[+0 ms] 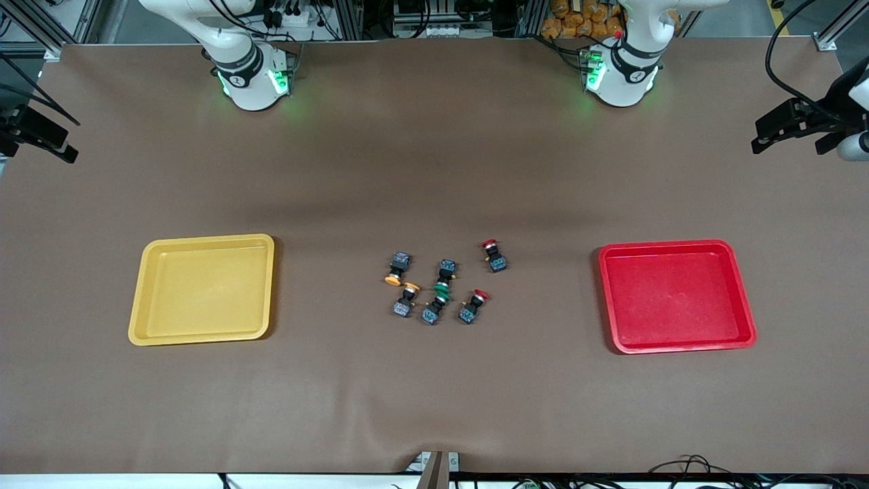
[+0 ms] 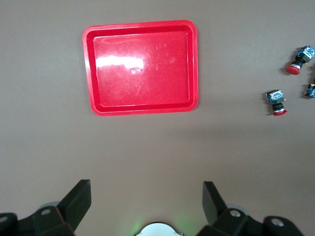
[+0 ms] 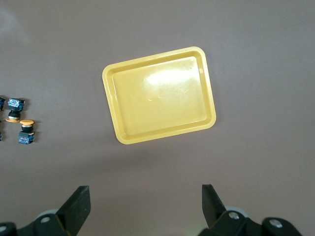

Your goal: Place red and yellow buttons in trays

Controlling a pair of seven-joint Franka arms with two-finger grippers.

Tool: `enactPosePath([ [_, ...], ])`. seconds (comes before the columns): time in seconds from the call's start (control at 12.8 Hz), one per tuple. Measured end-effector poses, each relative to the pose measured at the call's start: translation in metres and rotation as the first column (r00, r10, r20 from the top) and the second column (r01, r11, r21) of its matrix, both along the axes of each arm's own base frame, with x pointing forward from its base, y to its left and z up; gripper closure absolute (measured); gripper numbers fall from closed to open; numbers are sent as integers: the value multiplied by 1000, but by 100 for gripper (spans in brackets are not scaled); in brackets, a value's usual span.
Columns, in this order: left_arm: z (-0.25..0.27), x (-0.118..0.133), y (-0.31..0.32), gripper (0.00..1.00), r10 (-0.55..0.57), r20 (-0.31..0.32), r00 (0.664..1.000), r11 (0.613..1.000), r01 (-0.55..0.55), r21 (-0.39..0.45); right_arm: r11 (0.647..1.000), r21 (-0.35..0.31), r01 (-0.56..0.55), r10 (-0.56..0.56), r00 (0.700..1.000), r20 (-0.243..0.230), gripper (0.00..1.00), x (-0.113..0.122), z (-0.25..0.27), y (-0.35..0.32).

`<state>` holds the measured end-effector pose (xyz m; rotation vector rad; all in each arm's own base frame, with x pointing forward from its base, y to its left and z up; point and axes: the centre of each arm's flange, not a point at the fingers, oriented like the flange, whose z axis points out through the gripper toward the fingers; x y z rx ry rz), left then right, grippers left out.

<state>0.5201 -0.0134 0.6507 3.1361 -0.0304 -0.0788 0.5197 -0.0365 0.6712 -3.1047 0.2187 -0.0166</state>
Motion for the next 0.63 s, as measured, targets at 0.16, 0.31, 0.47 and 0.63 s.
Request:
enactPosePath([
  [0.16, 0, 0, 0, 0, 0, 0, 1000, 1000, 0, 0, 1000, 0, 0, 0, 1000, 0, 0, 0, 0, 0],
  [0.31, 0, 0, 0, 0, -1, 0, 1000, 1000, 1, 0, 1000, 0, 0, 0, 1000, 0, 0, 0, 0, 0],
  [0.47, 0, 0, -2, 0, -5, 0, 1000, 1000, 5, 0, 1000, 0, -1, 1, 1000, 0, 0, 0, 0, 0],
  [0.63, -1, 0, -5, 0, -9, -2, 1000, 1000, 9, 0, 1000, 0, -3, 3, 1000, 0, 0, 0, 0, 2],
])
